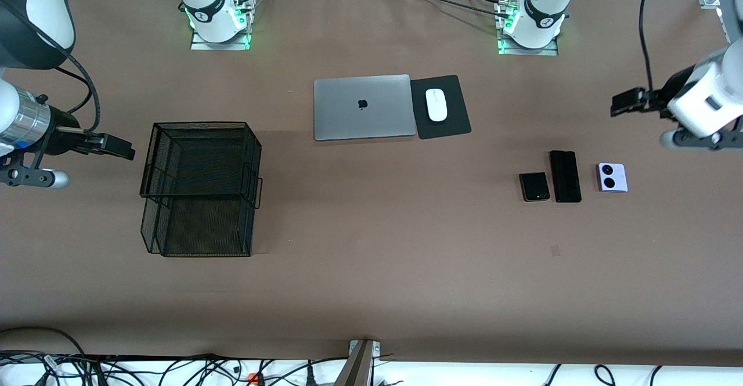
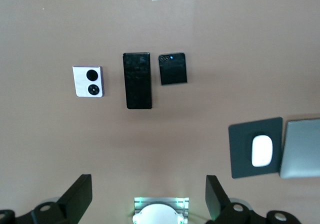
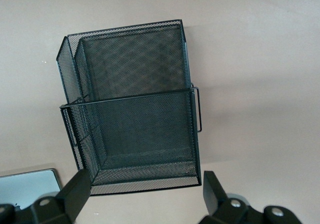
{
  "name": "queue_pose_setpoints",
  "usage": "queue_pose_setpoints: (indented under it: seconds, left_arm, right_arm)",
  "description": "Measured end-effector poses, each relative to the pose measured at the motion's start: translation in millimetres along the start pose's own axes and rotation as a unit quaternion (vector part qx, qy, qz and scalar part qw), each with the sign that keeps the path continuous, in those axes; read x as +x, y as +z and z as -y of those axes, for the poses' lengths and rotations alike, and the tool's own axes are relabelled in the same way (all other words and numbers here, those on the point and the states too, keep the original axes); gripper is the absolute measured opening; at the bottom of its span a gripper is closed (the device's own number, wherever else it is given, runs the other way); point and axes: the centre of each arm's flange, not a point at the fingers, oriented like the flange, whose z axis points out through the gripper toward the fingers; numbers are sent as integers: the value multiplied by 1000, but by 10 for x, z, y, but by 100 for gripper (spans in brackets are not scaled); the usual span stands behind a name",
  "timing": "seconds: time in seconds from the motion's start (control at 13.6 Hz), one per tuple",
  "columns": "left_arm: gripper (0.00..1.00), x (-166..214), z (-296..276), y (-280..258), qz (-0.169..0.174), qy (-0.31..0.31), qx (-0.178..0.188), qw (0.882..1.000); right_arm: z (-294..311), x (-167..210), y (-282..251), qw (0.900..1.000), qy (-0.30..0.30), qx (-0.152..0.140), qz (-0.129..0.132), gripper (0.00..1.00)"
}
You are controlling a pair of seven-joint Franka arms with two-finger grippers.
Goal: Place phones with both arms
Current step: 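Move the left gripper over the small black flip phone, then lower the left gripper and grasp the small black flip phone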
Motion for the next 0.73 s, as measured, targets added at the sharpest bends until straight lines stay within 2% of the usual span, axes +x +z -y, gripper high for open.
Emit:
queue_pose_setpoints:
  seconds: [0.22,0.44,0.73]
  left_arm:
    - [100,389,-31,478,3,7,17,1000]
    - [100,718,-48,1067,-17,22,19,999]
    - [100,973,-51,1888,-50,34,19,998]
  right_arm:
    - [5,-1,-1,1000,-1,0,0,100]
    - [10,-1,-1,1000,-1,-1,0,100]
    - [13,-2,-2,1000,-1,-1,0,100]
